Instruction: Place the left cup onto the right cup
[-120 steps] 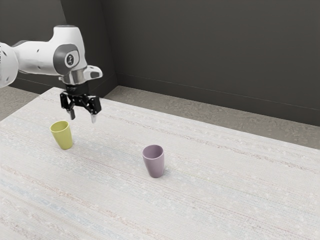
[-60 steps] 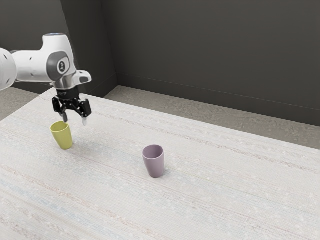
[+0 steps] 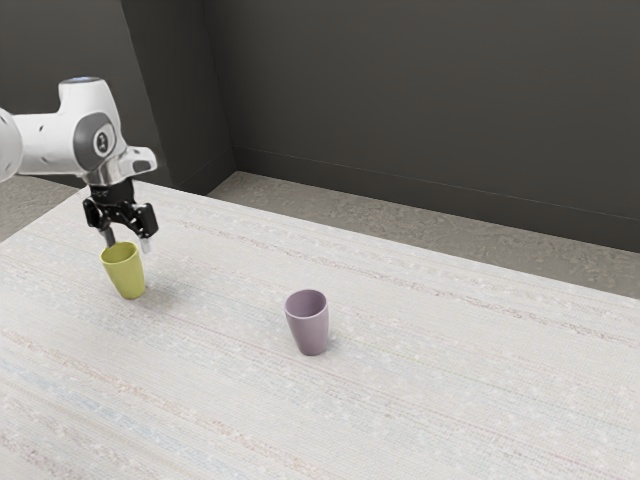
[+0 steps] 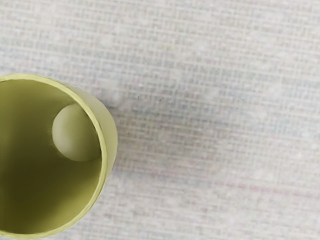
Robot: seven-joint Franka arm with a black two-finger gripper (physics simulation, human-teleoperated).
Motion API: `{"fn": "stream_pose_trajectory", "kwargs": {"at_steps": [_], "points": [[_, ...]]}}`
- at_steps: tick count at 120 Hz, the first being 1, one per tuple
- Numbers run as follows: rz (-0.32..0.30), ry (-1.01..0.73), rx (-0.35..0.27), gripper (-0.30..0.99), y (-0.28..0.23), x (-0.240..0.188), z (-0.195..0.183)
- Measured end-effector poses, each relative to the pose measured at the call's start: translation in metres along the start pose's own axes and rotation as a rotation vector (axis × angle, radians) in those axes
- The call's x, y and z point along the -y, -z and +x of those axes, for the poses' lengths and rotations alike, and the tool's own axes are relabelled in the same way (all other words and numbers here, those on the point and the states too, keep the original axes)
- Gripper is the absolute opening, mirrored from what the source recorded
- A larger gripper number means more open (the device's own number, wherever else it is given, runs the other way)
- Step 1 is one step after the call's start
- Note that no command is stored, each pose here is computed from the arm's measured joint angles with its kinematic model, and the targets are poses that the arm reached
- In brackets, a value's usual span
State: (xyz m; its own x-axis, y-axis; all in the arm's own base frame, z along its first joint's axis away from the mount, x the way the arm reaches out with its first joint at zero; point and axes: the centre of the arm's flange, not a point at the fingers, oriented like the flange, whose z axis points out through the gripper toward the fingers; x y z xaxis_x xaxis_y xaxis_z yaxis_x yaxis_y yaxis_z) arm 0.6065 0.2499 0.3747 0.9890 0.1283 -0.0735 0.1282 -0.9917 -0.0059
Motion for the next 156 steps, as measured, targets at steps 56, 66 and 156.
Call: {"fn": "stream_pose_trajectory", "kwargs": {"at_steps": [56, 66, 156], "points": [[0.016, -0.075, -0.007, 0.63, -0.017, 0.016, 0.018], [0.015, -0.087, -0.001, 0.63, -0.025, 0.016, 0.020], [0.001, -0.133, 0.006, 0.56, -0.062, 0.017, 0.031]]}}
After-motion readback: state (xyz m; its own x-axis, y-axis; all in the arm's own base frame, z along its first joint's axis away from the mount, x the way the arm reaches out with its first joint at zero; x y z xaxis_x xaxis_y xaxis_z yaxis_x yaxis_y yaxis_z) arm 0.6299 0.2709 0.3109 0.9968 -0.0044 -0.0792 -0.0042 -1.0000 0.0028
